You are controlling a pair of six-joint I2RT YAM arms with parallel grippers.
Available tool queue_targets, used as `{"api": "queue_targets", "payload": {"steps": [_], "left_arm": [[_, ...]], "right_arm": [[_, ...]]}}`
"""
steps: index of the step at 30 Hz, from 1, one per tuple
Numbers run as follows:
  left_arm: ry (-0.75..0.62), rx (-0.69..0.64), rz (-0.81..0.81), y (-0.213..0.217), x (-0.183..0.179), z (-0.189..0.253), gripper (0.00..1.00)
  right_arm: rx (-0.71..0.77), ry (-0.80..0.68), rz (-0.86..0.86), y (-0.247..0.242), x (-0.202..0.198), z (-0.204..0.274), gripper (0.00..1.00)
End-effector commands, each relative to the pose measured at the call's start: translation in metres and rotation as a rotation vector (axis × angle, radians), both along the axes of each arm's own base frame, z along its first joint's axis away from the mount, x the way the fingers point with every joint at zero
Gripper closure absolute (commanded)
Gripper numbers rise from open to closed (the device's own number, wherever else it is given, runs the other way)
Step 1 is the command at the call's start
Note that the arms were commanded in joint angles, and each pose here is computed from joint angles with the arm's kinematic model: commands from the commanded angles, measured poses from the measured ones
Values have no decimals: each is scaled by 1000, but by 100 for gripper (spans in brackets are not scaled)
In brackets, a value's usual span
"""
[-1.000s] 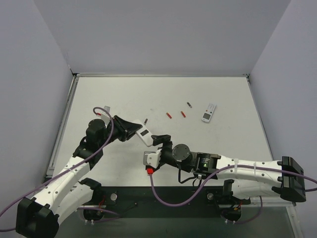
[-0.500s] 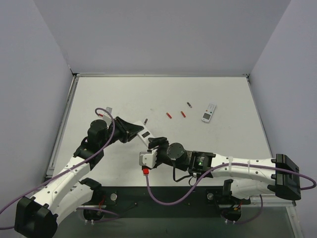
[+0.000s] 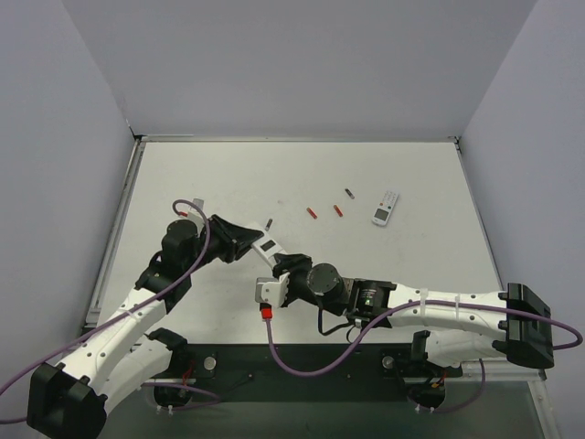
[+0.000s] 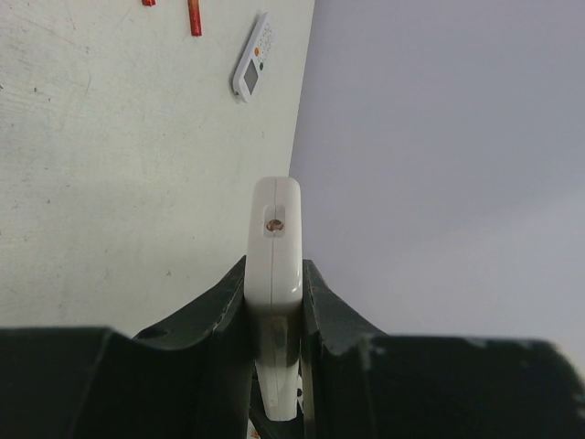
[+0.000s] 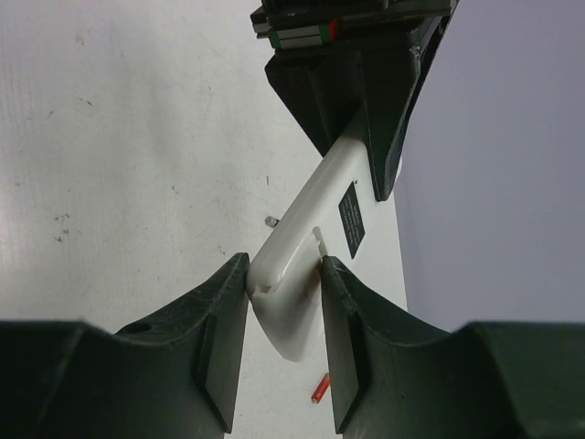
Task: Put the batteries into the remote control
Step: Remove the battery cover from the remote control.
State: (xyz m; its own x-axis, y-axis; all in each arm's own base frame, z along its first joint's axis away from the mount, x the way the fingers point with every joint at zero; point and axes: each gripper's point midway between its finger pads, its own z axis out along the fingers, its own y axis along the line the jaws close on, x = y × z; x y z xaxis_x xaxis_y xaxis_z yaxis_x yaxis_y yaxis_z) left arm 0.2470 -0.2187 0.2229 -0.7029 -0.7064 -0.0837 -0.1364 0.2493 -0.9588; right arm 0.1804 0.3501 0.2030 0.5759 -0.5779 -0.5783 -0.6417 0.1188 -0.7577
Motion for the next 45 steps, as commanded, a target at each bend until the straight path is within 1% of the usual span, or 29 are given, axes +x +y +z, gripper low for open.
{"api": "queue_targets", "payload": {"steps": [1, 3, 7, 11, 18, 23, 25, 30, 33, 35, 37, 45], "left_arm": [[-163, -161, 10, -3, 7, 79, 100], [-158, -168, 22, -1, 9, 79, 100], [-149, -191, 38, 1, 12, 79, 100], [-143, -186, 30, 0, 12, 74, 100], [-93, -185, -20, -7, 6, 44, 100], [-84, -212, -25, -8, 4, 40, 100], [-93, -216, -26, -8, 5, 45, 100], [-104, -221, -33, -9, 7, 52, 100], [-105, -222, -39, -10, 6, 52, 100], [-107, -223, -41, -10, 5, 53, 100], [-111, -224, -44, -10, 5, 54, 100], [-128, -206, -86, -15, 3, 54, 100]], "right_arm": [[-40, 43, 7, -2, -9, -17, 87], [-40, 45, 9, -3, -11, -18, 91], [-38, 50, 8, -4, -14, -19, 91], [-24, 61, 8, -5, -16, -17, 91], [5, 91, 5, -5, -18, -16, 90], [-6, 104, -4, -6, -17, -21, 86], [-10, 109, -2, -6, -18, -23, 83], [-10, 105, -6, -6, -17, -20, 80], [-6, 104, -4, -7, -17, -18, 76], [-3, 102, 3, -6, -18, -16, 70], [5, 104, 6, -6, -17, -14, 66], [53, 130, 30, -3, -17, -2, 63]]}}
